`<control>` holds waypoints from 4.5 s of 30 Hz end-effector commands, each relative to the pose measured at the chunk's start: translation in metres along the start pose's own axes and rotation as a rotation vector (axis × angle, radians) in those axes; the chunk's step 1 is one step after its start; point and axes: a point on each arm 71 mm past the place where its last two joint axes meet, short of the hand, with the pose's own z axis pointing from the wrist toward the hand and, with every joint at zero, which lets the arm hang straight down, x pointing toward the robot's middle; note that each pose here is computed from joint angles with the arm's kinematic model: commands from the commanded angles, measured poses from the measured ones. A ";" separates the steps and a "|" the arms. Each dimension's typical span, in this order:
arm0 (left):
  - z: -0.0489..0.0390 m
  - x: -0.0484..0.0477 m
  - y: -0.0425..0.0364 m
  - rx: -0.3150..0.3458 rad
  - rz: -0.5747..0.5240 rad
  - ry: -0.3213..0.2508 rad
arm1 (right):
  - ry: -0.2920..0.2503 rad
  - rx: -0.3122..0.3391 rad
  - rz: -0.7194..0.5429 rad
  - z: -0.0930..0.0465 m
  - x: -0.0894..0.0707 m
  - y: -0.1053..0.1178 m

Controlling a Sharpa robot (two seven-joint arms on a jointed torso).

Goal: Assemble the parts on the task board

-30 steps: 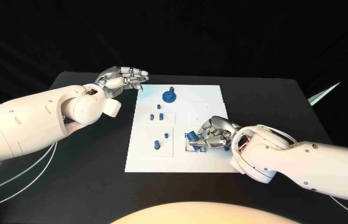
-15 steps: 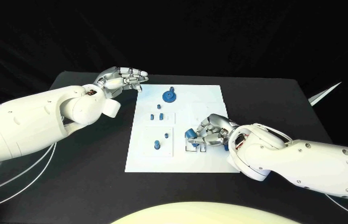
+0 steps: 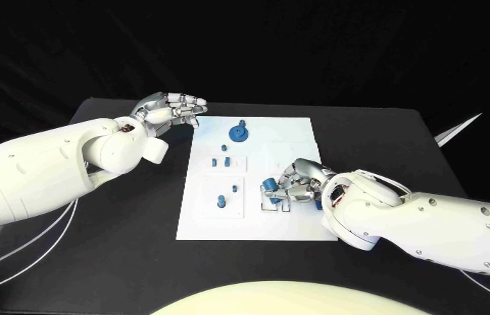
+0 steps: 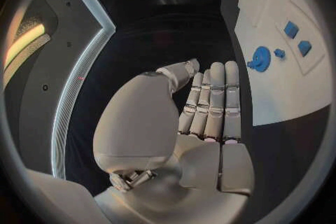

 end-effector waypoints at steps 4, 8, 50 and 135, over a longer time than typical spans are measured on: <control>0.0000 0.0010 -0.0005 0.000 -0.002 0.004 | 0.003 -0.007 0.006 -0.003 0.002 0.002; -0.0002 0.0007 -0.0005 0.000 -0.001 0.004 | -0.007 -0.014 0.017 -0.005 0.002 0.003; -0.0014 -0.0012 -0.0001 -0.005 -0.001 0.001 | 0.056 0.039 0.045 -0.011 0.005 -0.002; -0.0026 -0.0038 0.0017 -0.015 0.000 0.002 | 0.090 0.013 -0.028 -0.018 -0.001 -0.015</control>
